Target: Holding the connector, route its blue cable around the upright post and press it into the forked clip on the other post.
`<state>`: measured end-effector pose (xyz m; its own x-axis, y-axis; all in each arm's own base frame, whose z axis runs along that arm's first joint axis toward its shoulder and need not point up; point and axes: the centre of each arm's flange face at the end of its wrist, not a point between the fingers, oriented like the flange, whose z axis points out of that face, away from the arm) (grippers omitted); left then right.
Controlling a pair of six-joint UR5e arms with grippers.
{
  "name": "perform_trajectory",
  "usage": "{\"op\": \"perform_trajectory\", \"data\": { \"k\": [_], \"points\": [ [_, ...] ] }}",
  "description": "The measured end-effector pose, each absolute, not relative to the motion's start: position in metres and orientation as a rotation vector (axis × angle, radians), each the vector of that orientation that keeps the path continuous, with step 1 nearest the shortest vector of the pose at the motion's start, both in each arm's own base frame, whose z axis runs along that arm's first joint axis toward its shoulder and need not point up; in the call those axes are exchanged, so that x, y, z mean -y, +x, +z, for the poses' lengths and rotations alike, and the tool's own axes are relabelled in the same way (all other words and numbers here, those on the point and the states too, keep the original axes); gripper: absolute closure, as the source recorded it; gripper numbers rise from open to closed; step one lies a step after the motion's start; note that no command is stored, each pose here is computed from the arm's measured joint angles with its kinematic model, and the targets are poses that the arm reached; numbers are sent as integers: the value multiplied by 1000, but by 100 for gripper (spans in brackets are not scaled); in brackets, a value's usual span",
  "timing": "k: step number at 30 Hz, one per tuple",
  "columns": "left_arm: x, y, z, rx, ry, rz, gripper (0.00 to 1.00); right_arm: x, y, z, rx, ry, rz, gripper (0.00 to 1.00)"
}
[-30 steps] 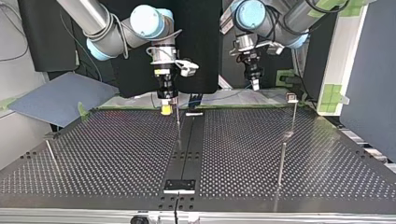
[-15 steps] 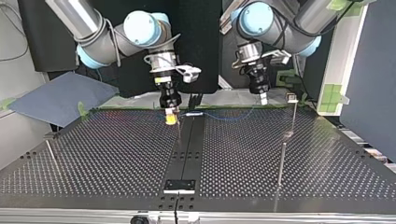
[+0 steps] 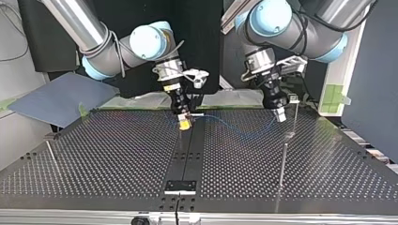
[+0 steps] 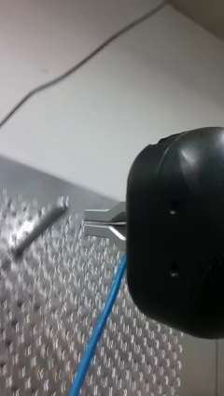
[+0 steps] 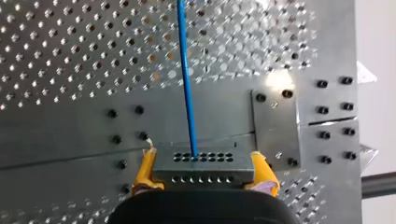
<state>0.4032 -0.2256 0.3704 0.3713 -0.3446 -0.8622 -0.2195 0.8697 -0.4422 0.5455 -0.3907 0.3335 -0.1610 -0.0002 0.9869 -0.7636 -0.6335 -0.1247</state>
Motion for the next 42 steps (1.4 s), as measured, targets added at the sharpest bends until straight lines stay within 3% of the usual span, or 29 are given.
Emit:
{"op": "perform_trajectory", "data": {
  "k": [18, 31, 42],
  "points": [
    [190, 396, 487, -1066, -560, -138, 95, 399, 570, 404, 788, 1506, 1959, 100],
    [155, 439, 475, -1135, -524, -89, 95, 404, 583, 457, 722, 1426, 2038, 100],
    [120, 495, 461, -1157, -519, -85, 95, 416, 597, 447, 729, 1459, 2024, 100]
  ]
}}
